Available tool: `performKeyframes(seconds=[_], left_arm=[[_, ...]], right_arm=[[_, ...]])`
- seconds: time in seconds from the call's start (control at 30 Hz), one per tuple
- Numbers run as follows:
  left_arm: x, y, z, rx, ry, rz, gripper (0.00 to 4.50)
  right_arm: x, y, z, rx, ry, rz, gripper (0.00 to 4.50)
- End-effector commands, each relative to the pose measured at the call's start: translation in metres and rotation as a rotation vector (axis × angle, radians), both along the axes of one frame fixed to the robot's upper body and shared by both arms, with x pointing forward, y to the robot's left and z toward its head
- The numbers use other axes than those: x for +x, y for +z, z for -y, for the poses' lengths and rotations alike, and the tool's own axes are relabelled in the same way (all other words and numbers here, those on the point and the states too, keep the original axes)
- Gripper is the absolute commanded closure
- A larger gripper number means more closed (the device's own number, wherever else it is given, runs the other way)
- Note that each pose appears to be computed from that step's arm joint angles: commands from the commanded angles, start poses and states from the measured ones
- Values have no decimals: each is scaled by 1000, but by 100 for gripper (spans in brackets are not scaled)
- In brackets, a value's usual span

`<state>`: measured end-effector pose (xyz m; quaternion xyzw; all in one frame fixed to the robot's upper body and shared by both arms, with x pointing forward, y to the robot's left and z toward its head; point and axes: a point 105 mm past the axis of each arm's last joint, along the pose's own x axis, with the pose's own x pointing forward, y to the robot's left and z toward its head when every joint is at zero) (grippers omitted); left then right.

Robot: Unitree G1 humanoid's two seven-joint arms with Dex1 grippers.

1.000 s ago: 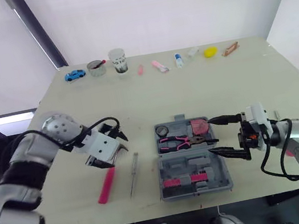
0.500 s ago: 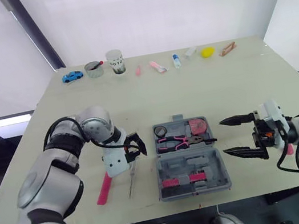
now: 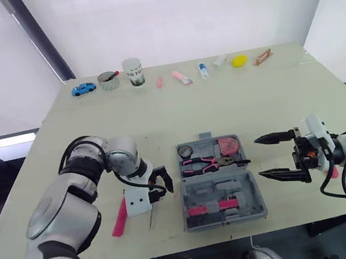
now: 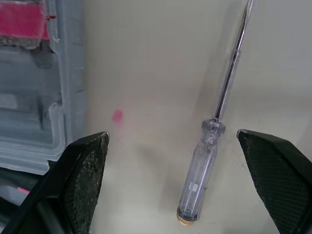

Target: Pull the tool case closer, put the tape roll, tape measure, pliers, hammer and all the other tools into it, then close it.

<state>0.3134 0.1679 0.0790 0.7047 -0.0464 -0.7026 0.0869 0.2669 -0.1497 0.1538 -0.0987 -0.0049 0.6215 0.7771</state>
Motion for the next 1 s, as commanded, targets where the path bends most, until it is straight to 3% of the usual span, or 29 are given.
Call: performKeyframes(seconds=[0.03,0.13,0.27,0.4,0.63,0.73,1.0], left_arm=[[-1,-9,0,8,-24,9,3],[0,-16,-3,25,-32,20,82],[1,-22,-5,25,-39,28,279],[1,-24,-7,15,-45,29,446],[3,-18,-11,-7,-32,37,446],[9,-1,-10,-44,-3,59,446],[35,46,-22,-184,350,114,446]], right_arm=[[0,12,7,-1,-13,55,0],[-2,13,10,-7,-14,60,0],[-5,14,14,-21,-8,65,0],[-9,11,19,-64,-3,104,0],[-9,6,17,-73,21,103,0],[-10,6,13,-60,35,102,0],[-7,6,11,-50,39,90,0]])
